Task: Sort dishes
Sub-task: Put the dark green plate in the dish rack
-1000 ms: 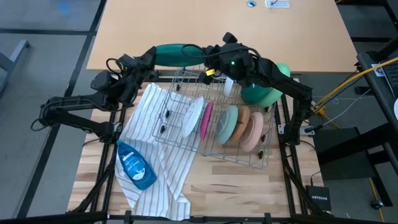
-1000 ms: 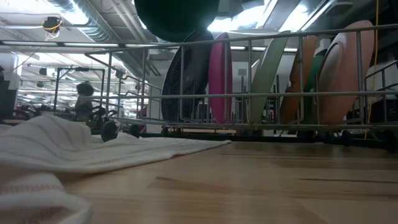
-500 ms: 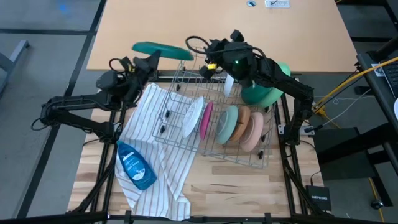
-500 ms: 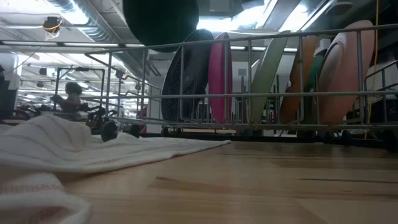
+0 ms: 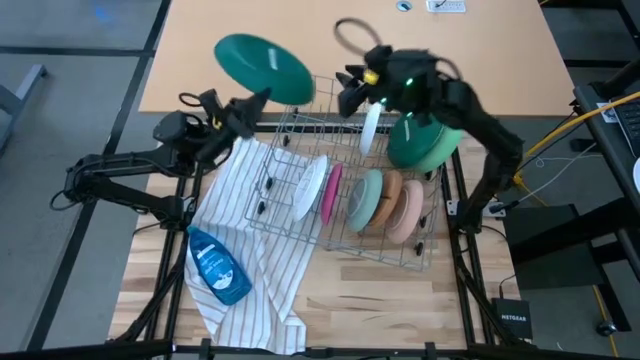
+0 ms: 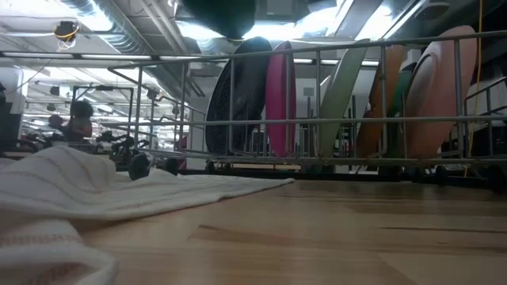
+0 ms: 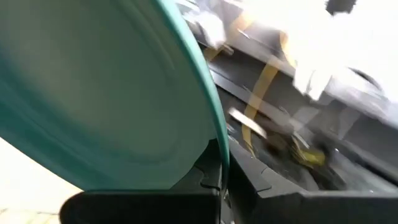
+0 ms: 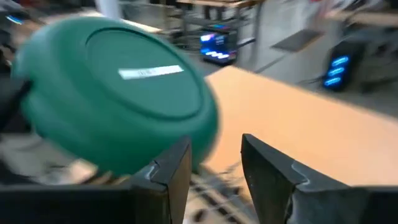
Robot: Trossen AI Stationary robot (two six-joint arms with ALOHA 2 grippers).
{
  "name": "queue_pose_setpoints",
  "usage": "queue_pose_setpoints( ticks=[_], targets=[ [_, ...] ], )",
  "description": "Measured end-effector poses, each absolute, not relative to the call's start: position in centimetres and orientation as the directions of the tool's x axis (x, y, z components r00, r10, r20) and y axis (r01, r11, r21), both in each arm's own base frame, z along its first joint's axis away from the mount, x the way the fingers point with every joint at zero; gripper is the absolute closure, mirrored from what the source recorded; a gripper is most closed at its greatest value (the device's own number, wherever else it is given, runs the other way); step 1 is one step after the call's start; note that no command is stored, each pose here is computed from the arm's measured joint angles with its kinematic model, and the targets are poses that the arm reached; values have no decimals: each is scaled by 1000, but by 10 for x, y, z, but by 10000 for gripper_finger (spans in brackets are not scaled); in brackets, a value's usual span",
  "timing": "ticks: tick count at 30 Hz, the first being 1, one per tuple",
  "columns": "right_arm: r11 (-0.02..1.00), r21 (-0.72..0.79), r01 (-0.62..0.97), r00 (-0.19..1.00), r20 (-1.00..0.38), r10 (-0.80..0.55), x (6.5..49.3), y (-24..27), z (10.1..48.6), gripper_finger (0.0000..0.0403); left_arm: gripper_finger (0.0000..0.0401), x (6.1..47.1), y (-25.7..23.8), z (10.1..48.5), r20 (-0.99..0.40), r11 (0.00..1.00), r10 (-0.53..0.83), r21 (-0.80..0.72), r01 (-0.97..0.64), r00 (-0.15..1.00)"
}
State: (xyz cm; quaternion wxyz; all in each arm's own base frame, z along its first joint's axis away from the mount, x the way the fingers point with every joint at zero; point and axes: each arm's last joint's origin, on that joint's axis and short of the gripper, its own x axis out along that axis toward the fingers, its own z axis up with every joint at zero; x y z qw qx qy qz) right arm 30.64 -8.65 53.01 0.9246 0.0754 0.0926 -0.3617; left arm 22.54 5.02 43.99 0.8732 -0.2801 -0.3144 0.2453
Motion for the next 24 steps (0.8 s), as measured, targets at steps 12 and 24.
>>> queue_pose_setpoints(
  ticks=[12, 24],
  targets=[
    [793, 600, 102, 987, -162, -5, 247, -138, 551, 261, 401, 227, 28, 445, 489, 931, -129, -239, 274, 863],
    [692, 685, -227, 918, -86, 386, 232, -149, 554, 261, 400, 212, 18, 461, 584, 852, -419, -12, 523, 695]
  ],
)
